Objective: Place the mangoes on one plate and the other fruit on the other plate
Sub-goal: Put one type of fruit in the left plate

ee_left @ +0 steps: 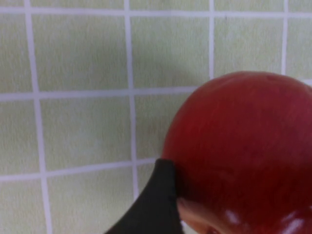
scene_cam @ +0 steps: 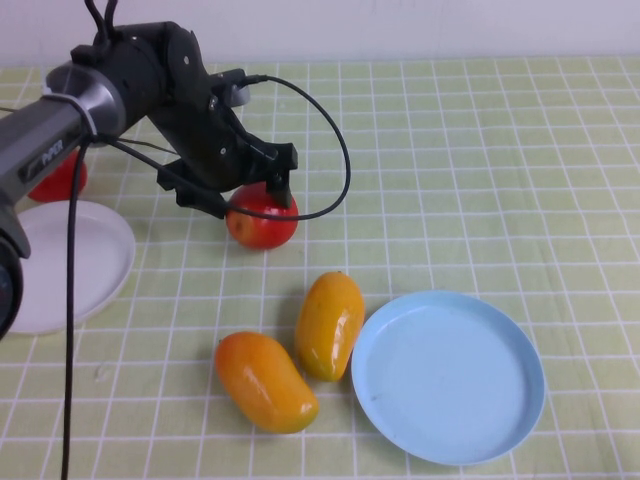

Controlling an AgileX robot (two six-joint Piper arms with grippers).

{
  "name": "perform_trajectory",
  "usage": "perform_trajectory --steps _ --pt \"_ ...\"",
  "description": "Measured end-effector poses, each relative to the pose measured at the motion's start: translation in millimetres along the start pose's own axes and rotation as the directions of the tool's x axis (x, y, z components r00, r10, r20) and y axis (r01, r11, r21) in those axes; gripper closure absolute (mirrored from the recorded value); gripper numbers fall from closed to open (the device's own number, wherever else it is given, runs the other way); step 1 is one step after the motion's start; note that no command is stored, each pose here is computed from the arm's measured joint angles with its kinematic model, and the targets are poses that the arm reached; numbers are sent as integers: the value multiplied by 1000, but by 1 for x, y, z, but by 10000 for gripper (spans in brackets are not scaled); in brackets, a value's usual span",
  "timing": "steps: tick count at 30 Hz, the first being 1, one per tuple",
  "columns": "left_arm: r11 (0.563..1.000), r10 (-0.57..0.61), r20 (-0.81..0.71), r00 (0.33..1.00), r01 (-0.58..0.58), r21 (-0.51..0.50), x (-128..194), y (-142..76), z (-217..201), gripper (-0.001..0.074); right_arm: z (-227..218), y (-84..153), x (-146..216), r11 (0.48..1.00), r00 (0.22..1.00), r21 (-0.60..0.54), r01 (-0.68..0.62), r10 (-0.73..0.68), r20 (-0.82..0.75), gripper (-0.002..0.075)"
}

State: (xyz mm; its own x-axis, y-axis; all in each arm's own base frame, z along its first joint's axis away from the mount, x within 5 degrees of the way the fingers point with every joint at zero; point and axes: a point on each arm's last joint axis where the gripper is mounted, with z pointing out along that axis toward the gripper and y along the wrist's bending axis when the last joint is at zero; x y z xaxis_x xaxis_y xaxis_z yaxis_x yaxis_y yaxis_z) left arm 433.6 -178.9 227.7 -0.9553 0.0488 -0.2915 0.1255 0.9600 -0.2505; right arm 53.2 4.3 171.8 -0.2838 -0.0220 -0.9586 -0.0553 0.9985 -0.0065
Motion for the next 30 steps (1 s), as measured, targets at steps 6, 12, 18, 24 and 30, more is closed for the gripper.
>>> perform_trajectory --steps 6,12,18,24,30 --pt "1000 12 34 999 -12 6 -5 0 4 66 0 0 0 1000 1000 0 0 0 0 744" --pt "1000 23 46 999 -24 8 -6 -1 4 73 0 0 0 1000 1000 0 0 0 0 744" --pt "998 65 42 997 -66 5 -5 0 5 144 0 0 0 1000 1000 0 0 0 0 744" --pt "996 94 43 995 -94 1 -5 -1 2 144 0 0 0 1000 1000 0 0 0 0 744" --pt "974 193 21 981 -189 -122 1 6 -39 144 0 0 0 1000 1000 0 0 0 0 744"
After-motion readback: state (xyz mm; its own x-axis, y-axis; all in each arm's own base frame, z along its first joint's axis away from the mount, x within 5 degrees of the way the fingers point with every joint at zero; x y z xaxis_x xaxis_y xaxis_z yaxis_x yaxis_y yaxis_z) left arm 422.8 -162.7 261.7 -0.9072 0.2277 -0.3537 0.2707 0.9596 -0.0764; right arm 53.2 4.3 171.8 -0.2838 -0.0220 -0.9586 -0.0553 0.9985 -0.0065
